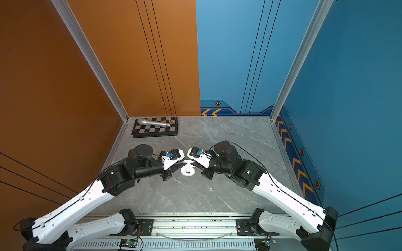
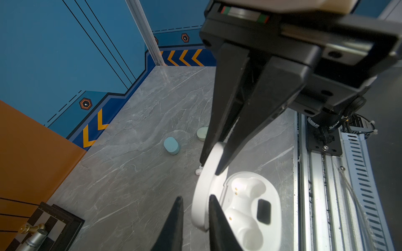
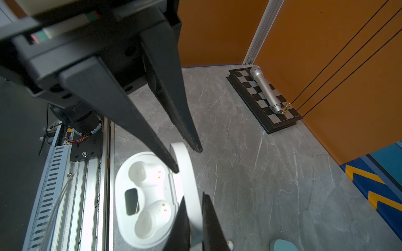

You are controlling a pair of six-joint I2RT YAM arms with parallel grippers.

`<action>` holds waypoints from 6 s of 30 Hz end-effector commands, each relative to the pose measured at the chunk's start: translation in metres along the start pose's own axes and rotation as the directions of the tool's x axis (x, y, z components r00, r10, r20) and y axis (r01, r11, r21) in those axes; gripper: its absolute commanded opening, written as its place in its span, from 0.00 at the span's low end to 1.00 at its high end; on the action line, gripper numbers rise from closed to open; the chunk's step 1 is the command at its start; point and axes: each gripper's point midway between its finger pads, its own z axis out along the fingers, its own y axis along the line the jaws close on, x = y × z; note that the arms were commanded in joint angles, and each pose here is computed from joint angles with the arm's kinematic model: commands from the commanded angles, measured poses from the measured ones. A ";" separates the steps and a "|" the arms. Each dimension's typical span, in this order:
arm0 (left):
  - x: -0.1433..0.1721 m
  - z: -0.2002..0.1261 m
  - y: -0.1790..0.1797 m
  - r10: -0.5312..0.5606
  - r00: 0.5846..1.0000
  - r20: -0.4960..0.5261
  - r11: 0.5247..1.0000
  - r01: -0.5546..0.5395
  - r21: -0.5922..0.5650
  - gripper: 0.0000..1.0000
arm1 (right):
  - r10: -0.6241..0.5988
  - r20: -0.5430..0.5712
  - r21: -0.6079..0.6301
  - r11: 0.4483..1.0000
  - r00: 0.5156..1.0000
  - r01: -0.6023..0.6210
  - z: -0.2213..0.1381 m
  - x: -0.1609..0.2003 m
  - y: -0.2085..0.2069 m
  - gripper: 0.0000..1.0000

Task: Insert wireless bluetooth earbuds into charging case
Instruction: Open the charging case, then pick up the wireless bluetooth earbud from the center of the table, then insert the wireless bluetooth earbud into the charging case.

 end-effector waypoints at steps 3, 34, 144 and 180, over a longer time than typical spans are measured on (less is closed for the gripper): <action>-0.013 0.001 0.001 -0.009 0.999 0.051 1.000 0.009 -0.002 0.15 | 0.014 0.031 -0.029 0.999 0.999 -0.013 0.002 -0.005 0.007 0.03; 0.052 -0.024 0.044 -0.320 0.939 0.128 0.894 0.344 -0.286 0.00 | 0.737 -0.112 0.465 0.632 0.667 -0.620 -0.028 0.112 -0.091 0.44; 0.063 0.059 0.064 -0.309 0.901 0.305 0.900 0.381 -0.212 0.00 | 0.798 -0.275 -0.081 0.537 0.537 -0.840 0.040 0.045 -0.051 0.16; 0.038 0.051 0.066 -0.362 0.859 0.361 0.896 0.427 -0.118 0.00 | 0.789 -0.272 -0.084 0.552 0.551 -0.830 0.044 0.057 -0.054 0.33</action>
